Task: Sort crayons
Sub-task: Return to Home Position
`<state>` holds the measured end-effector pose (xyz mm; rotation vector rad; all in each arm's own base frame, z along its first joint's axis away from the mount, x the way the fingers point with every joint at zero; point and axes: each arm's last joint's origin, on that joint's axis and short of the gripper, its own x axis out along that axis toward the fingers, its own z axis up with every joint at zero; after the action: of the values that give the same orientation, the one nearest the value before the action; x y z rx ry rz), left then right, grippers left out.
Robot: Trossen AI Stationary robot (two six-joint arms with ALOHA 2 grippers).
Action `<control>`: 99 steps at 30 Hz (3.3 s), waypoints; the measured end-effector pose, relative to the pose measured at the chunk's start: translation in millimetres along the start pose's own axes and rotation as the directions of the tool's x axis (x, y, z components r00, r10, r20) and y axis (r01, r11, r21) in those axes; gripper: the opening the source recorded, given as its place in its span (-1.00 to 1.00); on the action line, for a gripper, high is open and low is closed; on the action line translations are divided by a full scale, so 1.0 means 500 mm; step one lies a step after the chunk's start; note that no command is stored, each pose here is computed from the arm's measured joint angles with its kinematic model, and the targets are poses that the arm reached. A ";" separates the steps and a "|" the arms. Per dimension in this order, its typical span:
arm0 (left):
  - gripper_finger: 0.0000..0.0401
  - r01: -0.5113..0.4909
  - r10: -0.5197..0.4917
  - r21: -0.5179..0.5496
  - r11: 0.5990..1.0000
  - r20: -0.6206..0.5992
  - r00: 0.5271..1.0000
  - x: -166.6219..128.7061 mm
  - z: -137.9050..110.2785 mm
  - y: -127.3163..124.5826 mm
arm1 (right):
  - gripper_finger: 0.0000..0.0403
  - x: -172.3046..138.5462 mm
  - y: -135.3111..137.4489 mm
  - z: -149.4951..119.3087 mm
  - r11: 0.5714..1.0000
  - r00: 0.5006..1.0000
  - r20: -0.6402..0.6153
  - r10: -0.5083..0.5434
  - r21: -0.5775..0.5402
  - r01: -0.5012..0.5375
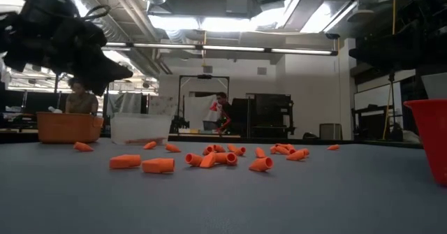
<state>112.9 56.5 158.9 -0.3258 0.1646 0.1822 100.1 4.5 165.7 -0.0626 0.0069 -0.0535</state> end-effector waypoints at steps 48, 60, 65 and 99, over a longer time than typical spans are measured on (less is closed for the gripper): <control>-1.00 -0.143 0.085 0.230 0.963 0.247 0.965 -0.021 0.007 -0.042 | -0.23 0.000 0.000 0.001 1.000 1.000 0.005 0.000 0.001 0.000; -1.00 -0.001 -0.107 0.265 0.964 0.392 0.914 -0.055 0.025 -0.082 | -0.23 0.000 0.000 0.001 1.000 1.000 0.005 0.000 0.001 0.000; -1.00 0.013 -0.135 0.269 0.963 0.441 0.887 -0.066 0.031 -0.087 | -0.23 0.000 0.000 0.001 1.000 1.000 0.005 0.000 0.001 0.000; -1.00 -0.005 -0.076 0.293 0.956 0.266 0.961 -0.051 -0.003 -0.076 | -0.23 0.000 0.000 0.001 1.000 1.000 0.005 0.000 0.002 0.000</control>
<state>95.5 16.9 174.0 -0.0067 -0.0903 0.1625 100.1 4.5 166.1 -0.0612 0.0014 -0.0530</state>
